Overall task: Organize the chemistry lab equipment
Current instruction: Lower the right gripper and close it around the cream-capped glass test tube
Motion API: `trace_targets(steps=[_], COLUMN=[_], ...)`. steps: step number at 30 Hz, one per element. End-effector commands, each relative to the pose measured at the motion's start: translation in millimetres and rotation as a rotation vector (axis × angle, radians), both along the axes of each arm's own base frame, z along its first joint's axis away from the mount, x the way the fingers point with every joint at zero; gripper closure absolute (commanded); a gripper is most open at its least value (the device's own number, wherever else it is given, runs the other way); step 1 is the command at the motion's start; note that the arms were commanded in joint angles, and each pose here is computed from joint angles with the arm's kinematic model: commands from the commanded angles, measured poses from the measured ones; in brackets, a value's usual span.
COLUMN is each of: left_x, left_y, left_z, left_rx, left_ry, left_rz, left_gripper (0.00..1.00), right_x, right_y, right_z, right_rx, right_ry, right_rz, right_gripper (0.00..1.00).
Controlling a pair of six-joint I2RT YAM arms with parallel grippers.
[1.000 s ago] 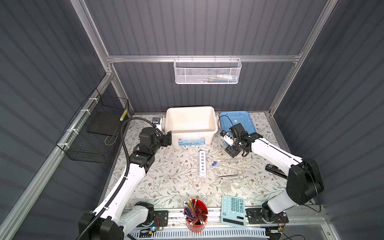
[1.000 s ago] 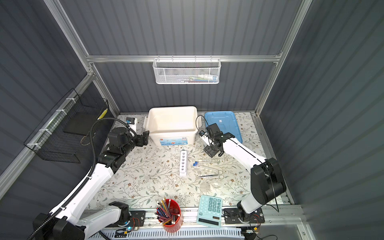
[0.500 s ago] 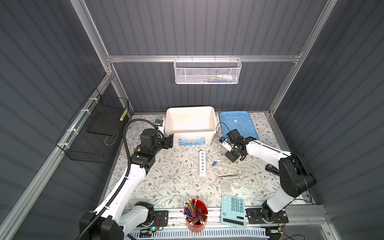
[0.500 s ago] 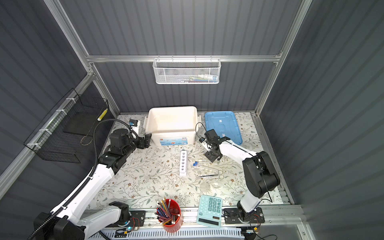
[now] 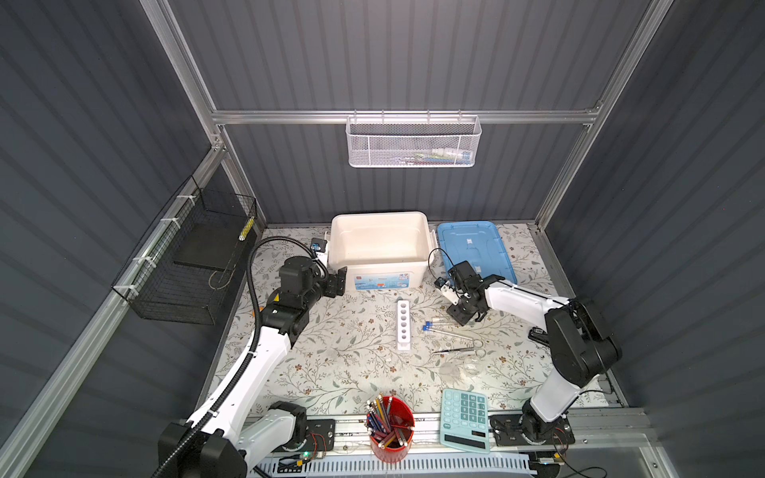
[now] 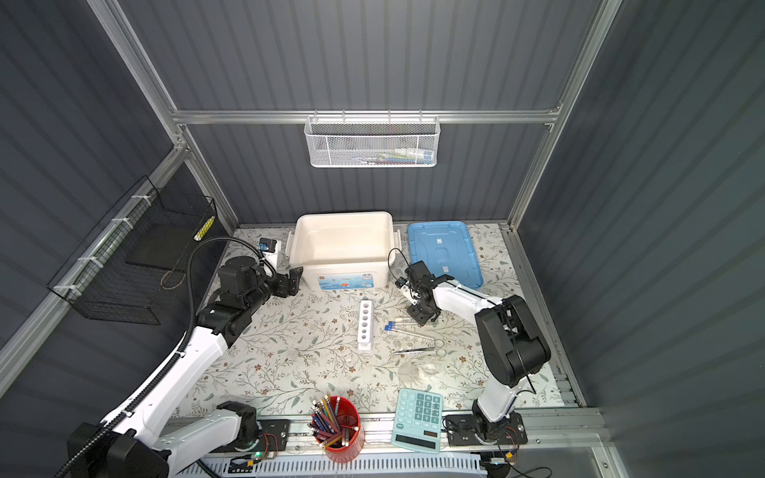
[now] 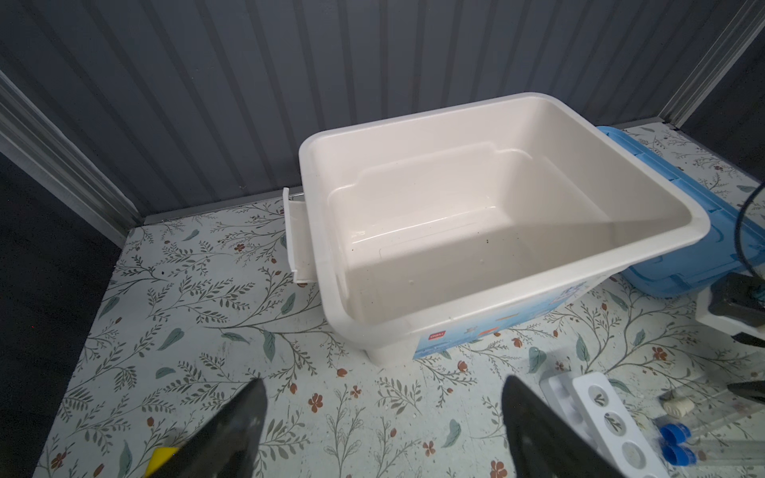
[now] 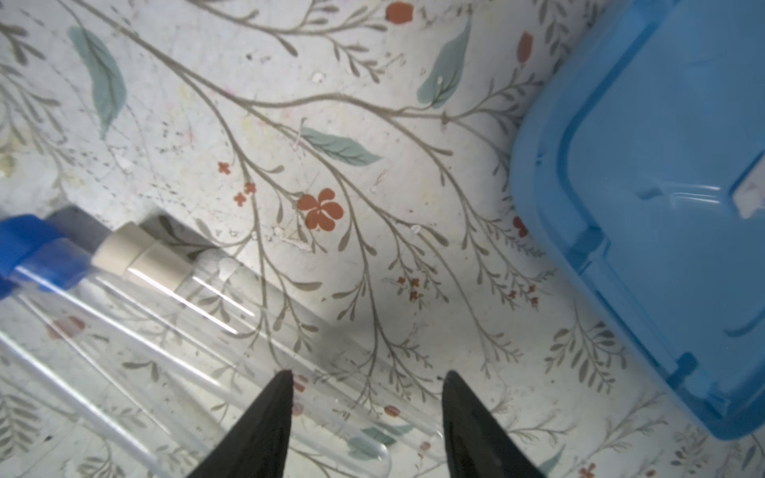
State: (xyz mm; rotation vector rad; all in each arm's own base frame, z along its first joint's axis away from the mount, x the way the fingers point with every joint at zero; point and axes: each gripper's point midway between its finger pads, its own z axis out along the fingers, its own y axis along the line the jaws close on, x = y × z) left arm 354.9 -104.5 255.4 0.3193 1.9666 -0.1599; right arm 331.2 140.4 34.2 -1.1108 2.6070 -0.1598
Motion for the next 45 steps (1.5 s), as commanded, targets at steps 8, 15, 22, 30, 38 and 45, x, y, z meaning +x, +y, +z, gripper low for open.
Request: trace_targets(steps=[8, 15, 22, 30, 38, 45], left_x=[-3, -4, -4, -5, -6, -6], left_y=[-2, -1, -1, -1, -1, -2], left_z=[-4, -3, -3, -2, 0, 1], left_rx=[0.016, 0.017, 0.019, 0.02, 0.019, 0.015], left_ry=[0.008, 0.005, 0.002, 0.001, -0.003, -0.005], left_rz=[-0.027, -0.027, -0.028, -0.03, -0.03, -0.034], left_gripper=[0.11, 0.11, 0.11, 0.11, 0.11, 0.11], right_x=[-3, -3, -1, -8, -12, -17], right_y=[2, 4, 7, 11, 11, 11], right_z=[-10, -15, -17, -20, -23, -24], right_rx=[0.004, 0.006, 0.02, 0.032, 0.028, 0.028], right_ry=[0.014, 0.02, 0.024, 0.071, 0.092, 0.094], right_rz=[-0.001, 0.002, 0.008, 0.016, 0.012, 0.009], right_gripper=[0.42, 0.43, 0.44, 0.5, 0.54, 0.57])
